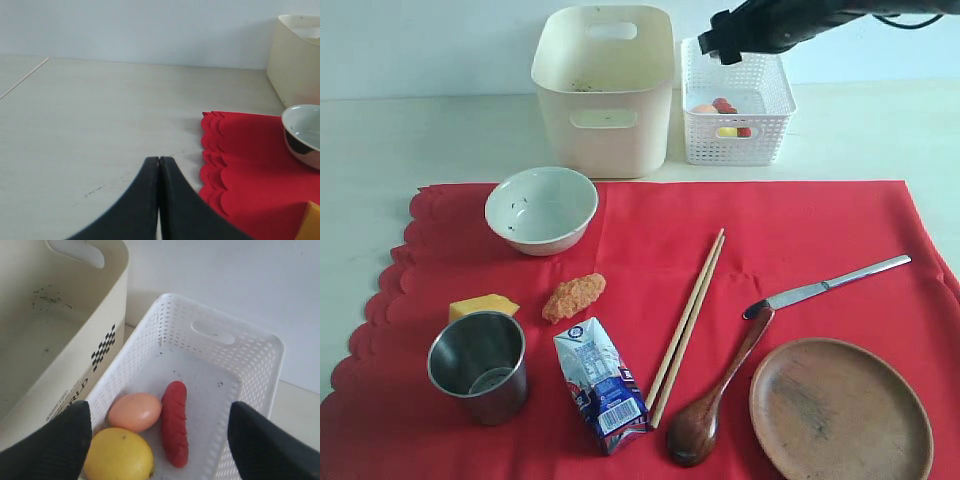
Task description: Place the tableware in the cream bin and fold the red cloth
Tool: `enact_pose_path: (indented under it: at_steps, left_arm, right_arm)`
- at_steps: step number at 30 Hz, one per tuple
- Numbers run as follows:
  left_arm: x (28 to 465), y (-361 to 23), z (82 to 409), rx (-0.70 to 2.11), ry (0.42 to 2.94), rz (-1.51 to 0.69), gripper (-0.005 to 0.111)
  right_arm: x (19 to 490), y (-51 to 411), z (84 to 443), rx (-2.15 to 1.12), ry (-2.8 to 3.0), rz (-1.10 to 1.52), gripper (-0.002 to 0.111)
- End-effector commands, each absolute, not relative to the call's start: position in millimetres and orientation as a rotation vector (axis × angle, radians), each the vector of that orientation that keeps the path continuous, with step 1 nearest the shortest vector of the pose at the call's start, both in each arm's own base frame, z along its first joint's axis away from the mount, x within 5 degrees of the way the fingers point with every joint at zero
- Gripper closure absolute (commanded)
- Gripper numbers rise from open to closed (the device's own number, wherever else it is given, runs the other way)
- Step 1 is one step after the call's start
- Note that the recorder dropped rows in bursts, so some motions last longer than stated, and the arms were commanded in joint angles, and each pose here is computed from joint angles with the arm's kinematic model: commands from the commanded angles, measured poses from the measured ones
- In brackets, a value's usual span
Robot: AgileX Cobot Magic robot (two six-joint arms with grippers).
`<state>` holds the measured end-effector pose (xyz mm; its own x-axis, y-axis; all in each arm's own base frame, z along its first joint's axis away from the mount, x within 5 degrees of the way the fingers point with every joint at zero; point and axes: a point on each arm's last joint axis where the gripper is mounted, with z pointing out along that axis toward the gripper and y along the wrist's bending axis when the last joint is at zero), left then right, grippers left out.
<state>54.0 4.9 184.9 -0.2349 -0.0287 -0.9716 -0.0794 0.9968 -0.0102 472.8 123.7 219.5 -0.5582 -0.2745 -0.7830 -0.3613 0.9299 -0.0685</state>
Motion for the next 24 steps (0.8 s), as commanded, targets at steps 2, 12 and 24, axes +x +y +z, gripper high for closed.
enact_pose_path:
  at_steps: [2, 12, 24]
  left_arm:
    - [53.8, 4.5, 184.3, -0.079, 1.802, 0.038, 0.106]
    - [53.8, 4.5, 184.3, -0.079, 1.802, 0.038, 0.106]
    - [53.8, 4.5, 184.3, -0.079, 1.802, 0.038, 0.106]
  right_arm:
    - [453.8, 117.5, 263.3, -0.512, 2.204, 0.1, 0.047]
    - [412.6, 113.3, 326.3, -0.508, 2.231, 0.181, 0.089]
    - [368.1, 129.9, 330.1, -0.544, 2.287, 0.313, 0.108]
